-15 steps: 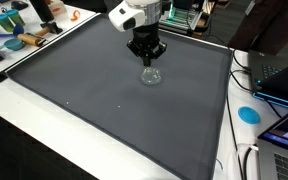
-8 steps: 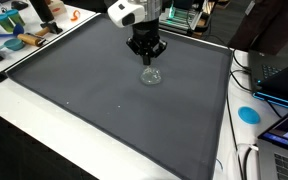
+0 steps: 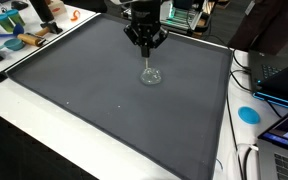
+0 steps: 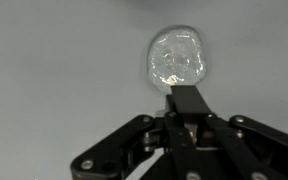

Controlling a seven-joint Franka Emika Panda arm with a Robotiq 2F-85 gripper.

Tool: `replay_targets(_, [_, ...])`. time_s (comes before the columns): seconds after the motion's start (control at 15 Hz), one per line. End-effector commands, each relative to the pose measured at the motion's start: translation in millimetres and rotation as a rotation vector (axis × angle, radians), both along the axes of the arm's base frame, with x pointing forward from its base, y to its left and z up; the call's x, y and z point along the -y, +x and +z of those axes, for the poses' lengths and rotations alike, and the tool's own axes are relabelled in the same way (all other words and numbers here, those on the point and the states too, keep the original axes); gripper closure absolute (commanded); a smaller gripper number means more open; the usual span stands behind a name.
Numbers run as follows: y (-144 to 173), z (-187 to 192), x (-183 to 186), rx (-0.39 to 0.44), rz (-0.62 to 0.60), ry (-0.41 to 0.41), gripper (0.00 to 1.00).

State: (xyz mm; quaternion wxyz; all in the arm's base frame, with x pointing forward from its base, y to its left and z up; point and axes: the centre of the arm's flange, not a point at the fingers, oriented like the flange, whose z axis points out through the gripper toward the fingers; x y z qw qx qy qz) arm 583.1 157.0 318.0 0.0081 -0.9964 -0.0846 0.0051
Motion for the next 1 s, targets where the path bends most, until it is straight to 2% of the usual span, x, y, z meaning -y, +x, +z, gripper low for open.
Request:
replay_targets(0.0, [-8.5,16.9,-2.6,0.001,-0.011,-0.046,0.97])
replay_targets(0.13, [-10.9,23.1,-4.5,-0.002,-0.005,-0.056,0.97])
replay_targets(0.2, [-3.6,15.6,-3.2,0.007,-0.002,-0.020,0.87])
replay_targets(0.67, [-5.3,21.4,-4.8,0.010,0.001,-0.027,0.87])
replay_targets(0.73, [-5.3,21.4,-4.8,0.010,0.001,-0.027,0.97])
replay_targets(0.93, [-3.3,38.2,-22.4,0.024,0.046,-0.096,0.97])
